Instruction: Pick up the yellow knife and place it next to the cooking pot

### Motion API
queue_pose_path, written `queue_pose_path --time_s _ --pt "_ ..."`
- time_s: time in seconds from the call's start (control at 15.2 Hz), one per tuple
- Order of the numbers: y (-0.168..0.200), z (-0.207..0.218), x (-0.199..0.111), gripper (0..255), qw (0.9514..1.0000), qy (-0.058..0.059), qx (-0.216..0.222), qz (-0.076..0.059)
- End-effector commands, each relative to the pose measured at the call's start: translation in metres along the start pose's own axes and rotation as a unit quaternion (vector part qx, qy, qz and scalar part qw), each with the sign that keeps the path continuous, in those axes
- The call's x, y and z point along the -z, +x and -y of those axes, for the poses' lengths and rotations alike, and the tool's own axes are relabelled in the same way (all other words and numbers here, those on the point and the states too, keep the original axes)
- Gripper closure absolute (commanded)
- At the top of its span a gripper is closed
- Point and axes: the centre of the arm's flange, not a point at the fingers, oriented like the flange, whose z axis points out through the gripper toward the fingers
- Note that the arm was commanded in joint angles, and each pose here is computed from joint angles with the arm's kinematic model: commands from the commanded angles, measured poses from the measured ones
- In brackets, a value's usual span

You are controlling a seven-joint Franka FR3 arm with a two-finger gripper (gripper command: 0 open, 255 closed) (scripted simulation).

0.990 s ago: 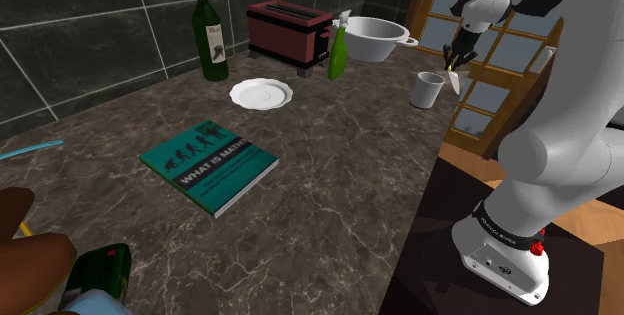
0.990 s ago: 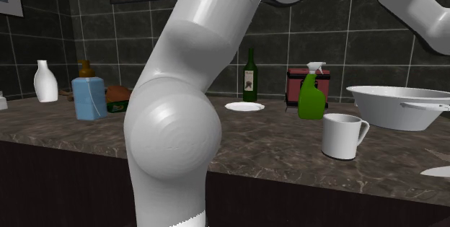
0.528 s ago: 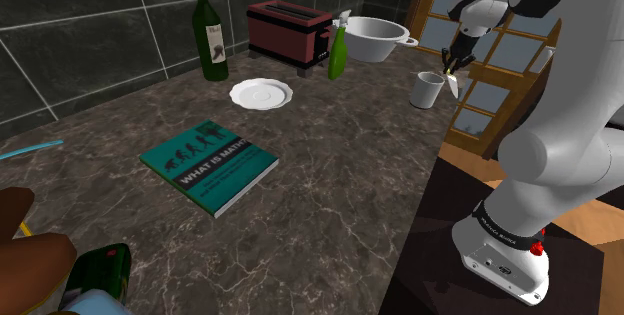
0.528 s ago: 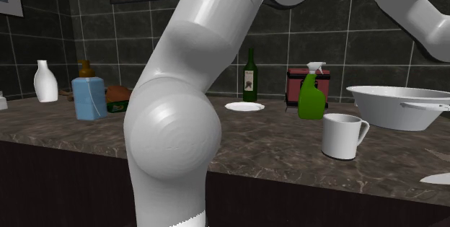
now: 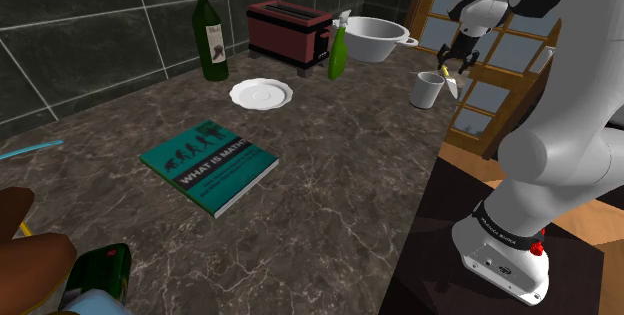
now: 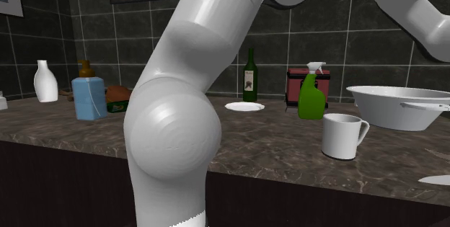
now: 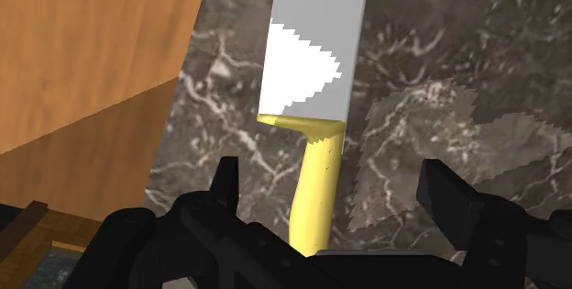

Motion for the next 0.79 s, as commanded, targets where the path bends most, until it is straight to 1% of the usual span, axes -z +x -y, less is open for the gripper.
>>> queue_pose_path --time_s 0.0,0.26,0.73 --pt "0.0 0.0 0.0 0 1.0 0.0 0.0 0.0" --pt "0.0 0.0 0.05 0 1.0 0.0 0.0 0.0" --pt "0.0 0.0 0.05 0 1.0 0.0 0.0 0.0"
